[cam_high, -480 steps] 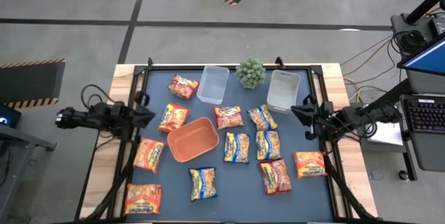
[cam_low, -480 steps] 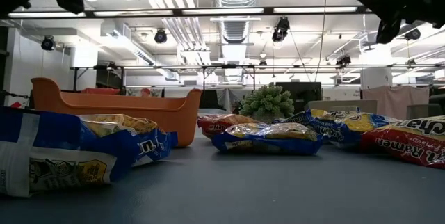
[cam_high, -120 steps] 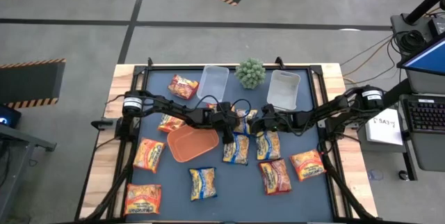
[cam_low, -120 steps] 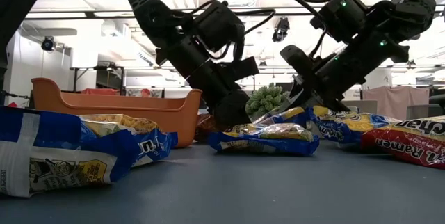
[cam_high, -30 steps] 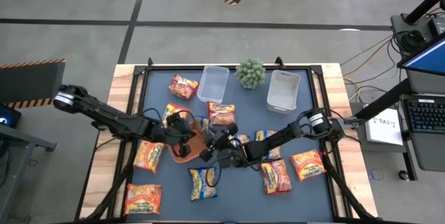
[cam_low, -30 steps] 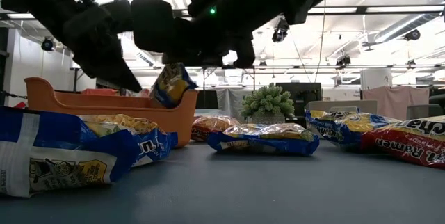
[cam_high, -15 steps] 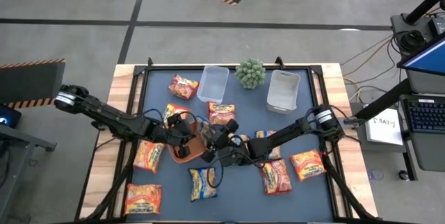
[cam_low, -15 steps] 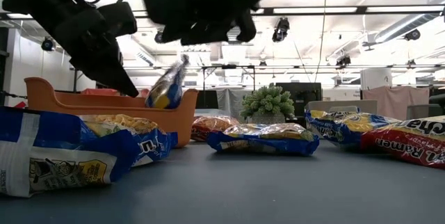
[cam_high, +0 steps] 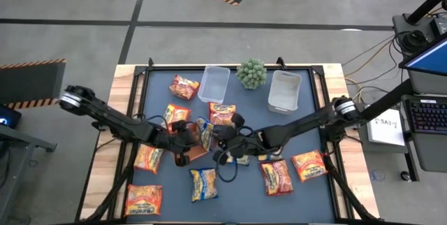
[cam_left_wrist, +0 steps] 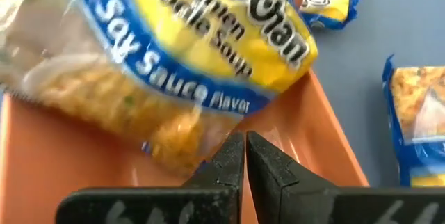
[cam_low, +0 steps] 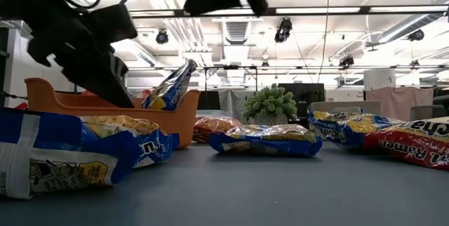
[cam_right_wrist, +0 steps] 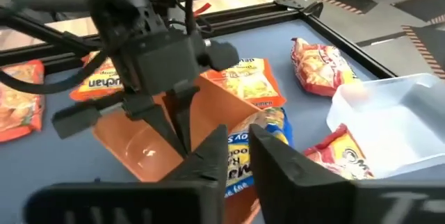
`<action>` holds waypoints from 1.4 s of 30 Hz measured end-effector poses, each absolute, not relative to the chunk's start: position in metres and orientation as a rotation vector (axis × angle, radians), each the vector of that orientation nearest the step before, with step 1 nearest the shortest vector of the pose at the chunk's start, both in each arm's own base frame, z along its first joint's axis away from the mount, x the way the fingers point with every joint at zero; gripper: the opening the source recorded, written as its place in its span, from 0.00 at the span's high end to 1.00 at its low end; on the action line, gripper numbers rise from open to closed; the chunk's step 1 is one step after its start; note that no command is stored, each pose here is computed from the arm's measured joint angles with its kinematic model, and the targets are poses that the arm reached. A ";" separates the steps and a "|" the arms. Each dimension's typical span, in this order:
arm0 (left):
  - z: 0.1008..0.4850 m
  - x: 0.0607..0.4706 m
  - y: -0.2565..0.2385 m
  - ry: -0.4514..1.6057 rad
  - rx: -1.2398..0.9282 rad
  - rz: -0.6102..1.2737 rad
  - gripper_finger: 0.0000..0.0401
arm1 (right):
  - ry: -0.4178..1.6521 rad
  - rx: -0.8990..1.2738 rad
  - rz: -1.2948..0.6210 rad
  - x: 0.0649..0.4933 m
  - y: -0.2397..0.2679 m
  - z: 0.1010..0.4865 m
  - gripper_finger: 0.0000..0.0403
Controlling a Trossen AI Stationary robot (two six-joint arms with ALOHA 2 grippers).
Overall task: Sort Maruchan noodles
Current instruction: Put the blue noodle pack into the orange bin, then put the red noodle pack into the transparent bin
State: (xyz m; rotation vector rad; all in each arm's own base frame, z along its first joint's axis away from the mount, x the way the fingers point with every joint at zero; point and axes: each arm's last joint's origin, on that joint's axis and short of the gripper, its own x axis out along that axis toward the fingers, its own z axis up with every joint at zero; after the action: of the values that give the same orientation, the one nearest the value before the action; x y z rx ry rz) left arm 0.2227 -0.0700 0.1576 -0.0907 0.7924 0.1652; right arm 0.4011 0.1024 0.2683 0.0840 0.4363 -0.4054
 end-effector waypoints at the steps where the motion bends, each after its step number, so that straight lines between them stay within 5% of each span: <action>1: 0.156 0.226 -0.071 0.777 -0.086 0.158 1.00 | 0.442 0.081 -0.403 0.398 0.103 0.271 0.93; 22: 0.131 0.240 -0.072 0.792 0.005 0.264 1.00 | 0.571 0.131 -0.419 0.374 0.117 0.238 0.98; 42: 0.232 0.251 -0.077 0.589 0.181 0.097 1.00 | 0.685 0.104 -0.415 0.332 0.126 0.248 0.98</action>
State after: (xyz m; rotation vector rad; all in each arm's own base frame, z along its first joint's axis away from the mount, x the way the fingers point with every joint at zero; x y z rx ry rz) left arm 0.2509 -0.0771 0.2324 0.1812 0.5886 0.0969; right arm 0.3324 0.1263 0.2480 0.1043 0.6851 -0.4148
